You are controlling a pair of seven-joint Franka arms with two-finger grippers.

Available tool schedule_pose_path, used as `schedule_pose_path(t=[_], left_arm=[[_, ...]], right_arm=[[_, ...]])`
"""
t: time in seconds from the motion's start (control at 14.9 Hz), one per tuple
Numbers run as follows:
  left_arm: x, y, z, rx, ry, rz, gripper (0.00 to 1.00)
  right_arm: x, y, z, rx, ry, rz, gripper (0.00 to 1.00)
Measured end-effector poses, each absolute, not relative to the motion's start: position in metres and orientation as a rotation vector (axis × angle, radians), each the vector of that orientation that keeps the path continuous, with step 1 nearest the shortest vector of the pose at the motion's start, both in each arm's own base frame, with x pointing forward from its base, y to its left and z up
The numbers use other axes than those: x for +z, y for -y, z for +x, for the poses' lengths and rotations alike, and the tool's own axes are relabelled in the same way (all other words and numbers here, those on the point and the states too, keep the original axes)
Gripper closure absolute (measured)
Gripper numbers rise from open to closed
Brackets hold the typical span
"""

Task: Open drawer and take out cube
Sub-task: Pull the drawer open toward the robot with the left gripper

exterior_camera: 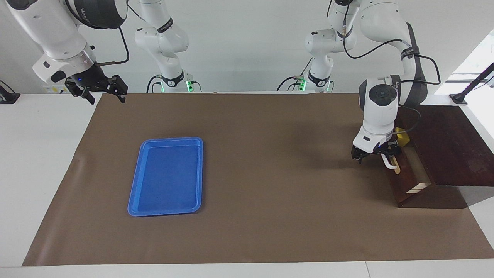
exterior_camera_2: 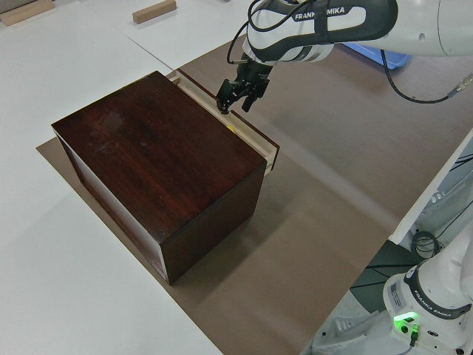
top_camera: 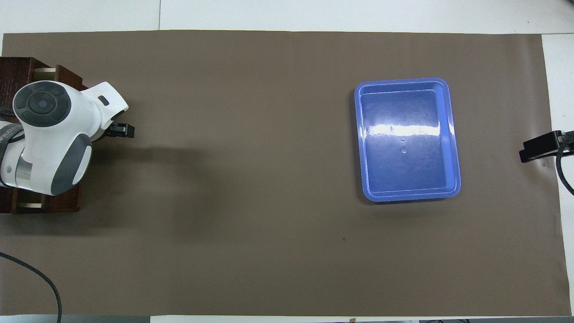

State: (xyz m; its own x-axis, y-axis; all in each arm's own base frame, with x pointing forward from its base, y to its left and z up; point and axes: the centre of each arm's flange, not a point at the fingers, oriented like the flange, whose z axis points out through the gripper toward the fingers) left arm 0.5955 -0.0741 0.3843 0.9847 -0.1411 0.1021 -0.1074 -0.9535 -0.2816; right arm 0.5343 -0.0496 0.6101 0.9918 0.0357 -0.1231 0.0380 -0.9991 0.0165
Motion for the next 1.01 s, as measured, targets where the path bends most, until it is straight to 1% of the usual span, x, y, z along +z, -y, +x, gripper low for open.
schedule_pose_path(t=[0.27,0.47,0.81,1.01], left_arm=[[0.384,0.126,0.586,-0.196,-0.102,-2.891,0.00],[0.384,0.150,0.580,-0.182,-0.110,-2.919,0.00],[0.387,0.154,0.579,-0.170,-0.103,-2.922,0.00],[0.404,0.146,0.587,-0.128,-0.038,-2.917,0.00]], right_arm=[[0.610,0.050,0.534,-0.192,-0.058,3.116,0.00],[0.610,0.050,0.534,-0.192,-0.057,3.116,0.00],[0.610,0.051,0.534,-0.192,-0.053,3.117,0.00],[0.610,0.050,0.534,-0.192,-0.055,3.116,0.00]])
